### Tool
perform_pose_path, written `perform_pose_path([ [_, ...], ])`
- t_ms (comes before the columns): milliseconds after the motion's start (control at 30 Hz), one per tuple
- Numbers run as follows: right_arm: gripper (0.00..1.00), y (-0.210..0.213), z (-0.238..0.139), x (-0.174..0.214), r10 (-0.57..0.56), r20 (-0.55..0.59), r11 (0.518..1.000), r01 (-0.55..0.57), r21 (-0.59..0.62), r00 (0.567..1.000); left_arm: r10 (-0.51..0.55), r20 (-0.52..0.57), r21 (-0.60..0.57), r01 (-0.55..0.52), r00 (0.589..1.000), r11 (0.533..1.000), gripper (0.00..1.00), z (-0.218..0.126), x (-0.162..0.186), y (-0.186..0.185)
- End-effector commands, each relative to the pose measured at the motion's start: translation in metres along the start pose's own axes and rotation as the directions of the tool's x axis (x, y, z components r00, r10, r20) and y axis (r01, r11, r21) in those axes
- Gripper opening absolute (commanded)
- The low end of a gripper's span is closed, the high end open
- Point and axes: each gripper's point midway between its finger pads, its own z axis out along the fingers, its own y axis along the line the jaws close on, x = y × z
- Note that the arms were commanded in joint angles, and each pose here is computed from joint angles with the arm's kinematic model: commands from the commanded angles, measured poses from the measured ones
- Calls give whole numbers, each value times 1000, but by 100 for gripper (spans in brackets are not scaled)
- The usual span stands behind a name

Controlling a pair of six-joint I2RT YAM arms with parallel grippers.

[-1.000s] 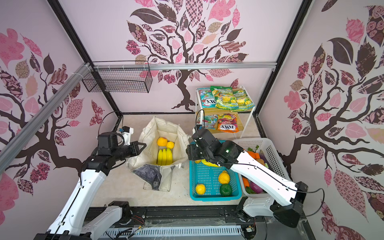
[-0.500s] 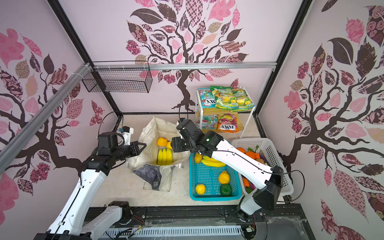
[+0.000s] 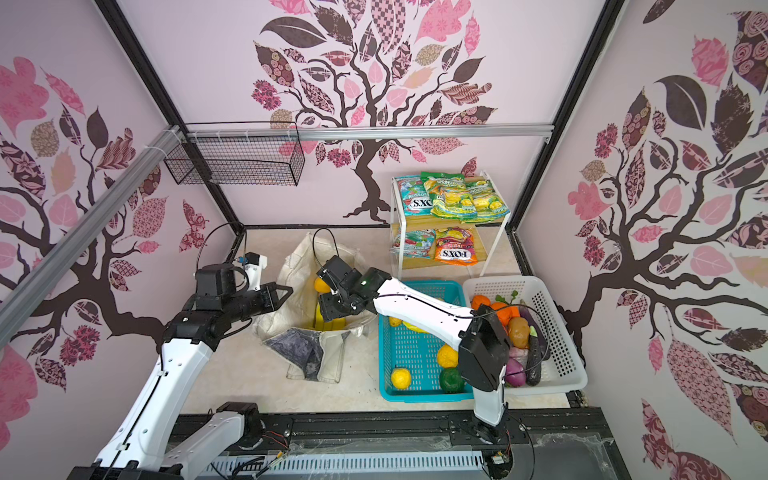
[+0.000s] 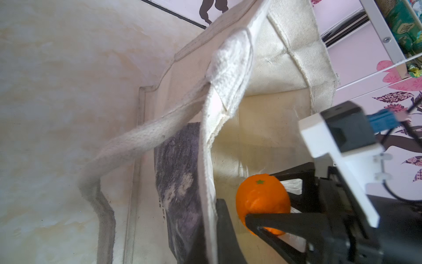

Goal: Place the food into the grocery bag and tie it
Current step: 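Lift the orange with the right gripper and carry it over the bag, then lower the orange into the tote bag beside the bananas with the right gripper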

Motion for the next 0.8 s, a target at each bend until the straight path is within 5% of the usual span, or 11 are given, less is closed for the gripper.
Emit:
perform_pose_path([
  [0, 62, 7, 12, 0, 6, -15, 1000, -6, -18, 1000, 13, -1, 31, -13, 1000, 999, 0, 3, 3, -4],
  [767, 62, 0, 57, 25, 48, -100, 999, -50, -18, 994, 13, 0, 45, -13, 1000, 999, 0, 3, 2, -6],
])
